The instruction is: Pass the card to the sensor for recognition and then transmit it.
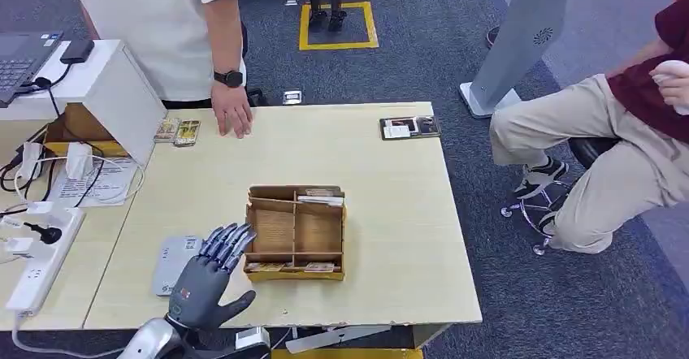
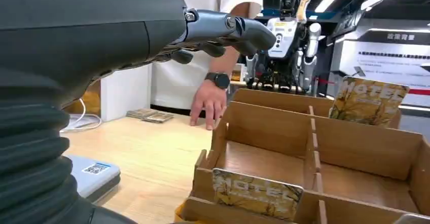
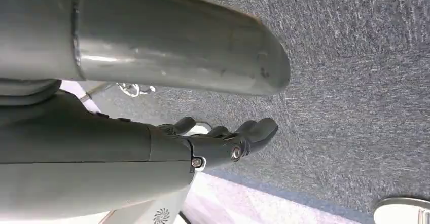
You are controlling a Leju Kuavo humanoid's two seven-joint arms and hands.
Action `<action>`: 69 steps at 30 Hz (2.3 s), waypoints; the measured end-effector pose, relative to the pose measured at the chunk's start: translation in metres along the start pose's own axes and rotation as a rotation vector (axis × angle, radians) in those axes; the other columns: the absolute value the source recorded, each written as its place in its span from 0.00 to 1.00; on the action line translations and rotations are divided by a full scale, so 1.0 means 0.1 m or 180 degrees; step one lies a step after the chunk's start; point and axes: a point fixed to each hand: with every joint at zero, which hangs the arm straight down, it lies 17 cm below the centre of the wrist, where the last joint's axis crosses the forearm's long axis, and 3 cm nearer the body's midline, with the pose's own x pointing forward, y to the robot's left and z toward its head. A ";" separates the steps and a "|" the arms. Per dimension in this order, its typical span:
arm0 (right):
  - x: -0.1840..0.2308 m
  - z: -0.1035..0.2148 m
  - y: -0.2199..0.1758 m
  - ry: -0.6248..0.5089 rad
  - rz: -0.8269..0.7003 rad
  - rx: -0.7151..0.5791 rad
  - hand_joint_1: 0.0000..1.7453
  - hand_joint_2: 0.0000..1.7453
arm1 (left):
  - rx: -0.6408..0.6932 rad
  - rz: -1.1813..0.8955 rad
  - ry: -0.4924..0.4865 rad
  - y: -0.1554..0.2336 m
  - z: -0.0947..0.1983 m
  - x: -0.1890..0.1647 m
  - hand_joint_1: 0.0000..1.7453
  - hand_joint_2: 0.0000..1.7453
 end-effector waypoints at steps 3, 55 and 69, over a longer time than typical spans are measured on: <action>0.00 0.00 0.00 0.0000 0.0000 0.0001 0.00 0.00 | -0.0051 0.0019 -0.0015 -0.02 0.00 0.01 0.00 1.00; 0.09 -0.01 0.01 -0.0047 0.0057 0.0022 0.00 0.00 | 0.0147 -0.0370 0.0210 -0.26 -0.42 0.09 1.00 1.00; 0.09 0.00 0.01 -0.0039 0.0046 0.0020 0.00 0.00 | 0.0457 -0.0104 0.0019 -0.13 -0.36 0.29 1.00 1.00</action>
